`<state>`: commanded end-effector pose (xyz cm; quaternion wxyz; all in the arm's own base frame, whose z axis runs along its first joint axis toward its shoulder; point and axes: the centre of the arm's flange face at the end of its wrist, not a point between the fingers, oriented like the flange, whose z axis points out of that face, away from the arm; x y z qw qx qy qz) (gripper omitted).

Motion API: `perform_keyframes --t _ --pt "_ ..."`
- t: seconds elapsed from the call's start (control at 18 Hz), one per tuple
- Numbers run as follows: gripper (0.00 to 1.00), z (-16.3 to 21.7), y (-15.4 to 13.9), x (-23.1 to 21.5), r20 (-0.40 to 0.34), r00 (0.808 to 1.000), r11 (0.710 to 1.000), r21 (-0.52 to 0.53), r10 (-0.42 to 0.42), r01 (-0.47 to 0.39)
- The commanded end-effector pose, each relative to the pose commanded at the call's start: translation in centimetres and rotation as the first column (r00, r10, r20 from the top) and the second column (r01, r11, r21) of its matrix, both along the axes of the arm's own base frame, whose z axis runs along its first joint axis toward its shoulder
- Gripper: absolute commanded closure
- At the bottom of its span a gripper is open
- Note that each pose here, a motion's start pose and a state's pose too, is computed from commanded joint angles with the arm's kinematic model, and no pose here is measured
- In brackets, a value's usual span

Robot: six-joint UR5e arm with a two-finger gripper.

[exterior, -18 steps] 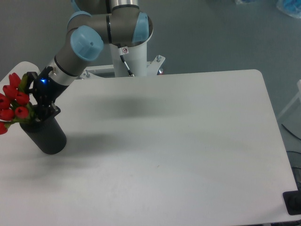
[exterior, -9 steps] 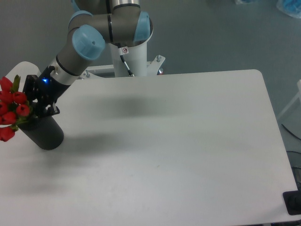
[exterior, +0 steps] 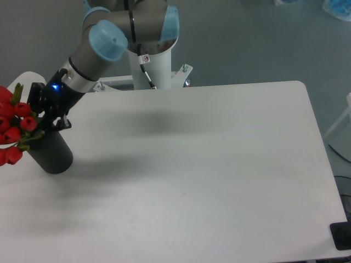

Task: Pick up the flowers from the vase
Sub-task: 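Lift the gripped tulip bouquet straight up out of the black vase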

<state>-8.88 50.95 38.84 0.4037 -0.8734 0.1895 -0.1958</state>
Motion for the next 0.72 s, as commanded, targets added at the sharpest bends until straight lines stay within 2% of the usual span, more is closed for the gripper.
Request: perform_keyframes --t 0.22,0.39,0.72 --pt "0.64 1.2 -1.6 0.7 -0.004 1.000 1.000 0.020 0.006 -0.005" --pt "0.65 2.9 -2.0 1.1 0.040 0.999 0.999 0.031 0.031 -0.033" --pt "0.65 6.2 -2.3 -0.1 0.079 0.995 0.994 0.080 0.066 -0.073"
